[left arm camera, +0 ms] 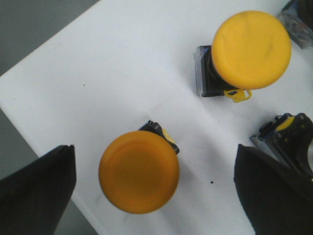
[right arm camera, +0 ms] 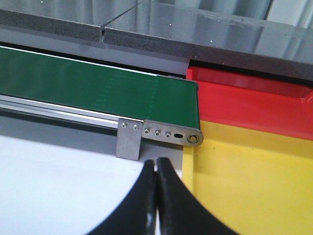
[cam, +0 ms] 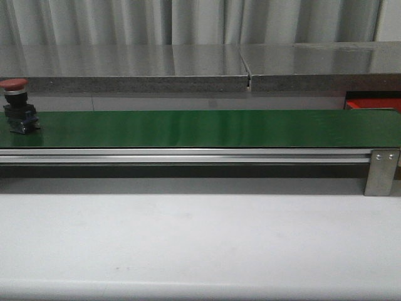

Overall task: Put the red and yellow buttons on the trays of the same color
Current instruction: 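Set the yellow button on the green belt and release it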

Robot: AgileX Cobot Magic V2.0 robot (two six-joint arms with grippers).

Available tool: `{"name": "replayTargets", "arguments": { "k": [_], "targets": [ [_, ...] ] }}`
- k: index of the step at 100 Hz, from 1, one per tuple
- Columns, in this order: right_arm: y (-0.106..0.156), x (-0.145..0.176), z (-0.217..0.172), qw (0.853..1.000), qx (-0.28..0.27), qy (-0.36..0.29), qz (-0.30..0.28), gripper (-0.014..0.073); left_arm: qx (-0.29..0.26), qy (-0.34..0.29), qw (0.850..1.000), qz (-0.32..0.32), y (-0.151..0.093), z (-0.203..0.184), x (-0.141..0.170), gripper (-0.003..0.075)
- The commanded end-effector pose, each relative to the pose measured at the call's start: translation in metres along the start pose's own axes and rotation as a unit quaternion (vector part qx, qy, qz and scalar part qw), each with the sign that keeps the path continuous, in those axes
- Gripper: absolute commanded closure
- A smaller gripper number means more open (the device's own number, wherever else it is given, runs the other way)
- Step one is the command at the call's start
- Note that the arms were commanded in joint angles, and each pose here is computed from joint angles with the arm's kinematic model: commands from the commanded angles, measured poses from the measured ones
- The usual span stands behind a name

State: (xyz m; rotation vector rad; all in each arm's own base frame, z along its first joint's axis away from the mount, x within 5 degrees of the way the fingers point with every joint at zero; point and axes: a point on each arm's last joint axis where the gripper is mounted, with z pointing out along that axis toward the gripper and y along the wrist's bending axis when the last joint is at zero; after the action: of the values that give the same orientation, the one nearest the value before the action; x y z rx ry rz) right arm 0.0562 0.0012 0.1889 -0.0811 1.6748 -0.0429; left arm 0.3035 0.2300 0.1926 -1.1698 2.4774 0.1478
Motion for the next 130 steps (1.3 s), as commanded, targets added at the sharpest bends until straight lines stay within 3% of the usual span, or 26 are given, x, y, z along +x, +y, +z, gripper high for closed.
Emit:
{"name": "replayTargets", "arguments": {
  "k": [1, 25, 65, 84, 109, 130],
  "targets": [
    [-0.001, -0.016, -0.004, 0.998, 0.004, -0.061, -0.003, 0.0663, 0.011, -0.054, 0.998, -0.002, -0.002, -0.020, -0.015, 0.0083],
    [-0.001, -0.016, -0.004, 0.998, 0.004, -0.061, -0.003, 0.0663, 0.010, -0.056, 0.998, 0.000, -0.002, -0.020, -0.015, 0.0107],
    [-0.001, -0.016, -0.004, 0.998, 0.004, -0.061, -0.003, 0.0663, 0.000, -0.047, 0.999, 0.007, 0.000, -0.020, -0.013, 0.0570],
    [-0.001, -0.016, -0.004, 0.998, 0.004, -0.061, -0.003, 0.0663, -0.001, -0.044, 0.999, 0.007, 0.000, -0.026, -0.012, 0.0715],
    [-0.001, -0.016, -0.004, 0.998, 0.004, -0.061, -0.003, 0.0663, 0.006, -0.073, 0.997, 0.003, 0.001, -0.065, -0.013, 0.0741],
    [-0.001, -0.016, -0.004, 0.998, 0.004, -0.061, -0.003, 0.0663, 0.043, -0.122, 0.992, -0.002, -0.010, -0.114, -0.010, 0.0741]
  ]
}}
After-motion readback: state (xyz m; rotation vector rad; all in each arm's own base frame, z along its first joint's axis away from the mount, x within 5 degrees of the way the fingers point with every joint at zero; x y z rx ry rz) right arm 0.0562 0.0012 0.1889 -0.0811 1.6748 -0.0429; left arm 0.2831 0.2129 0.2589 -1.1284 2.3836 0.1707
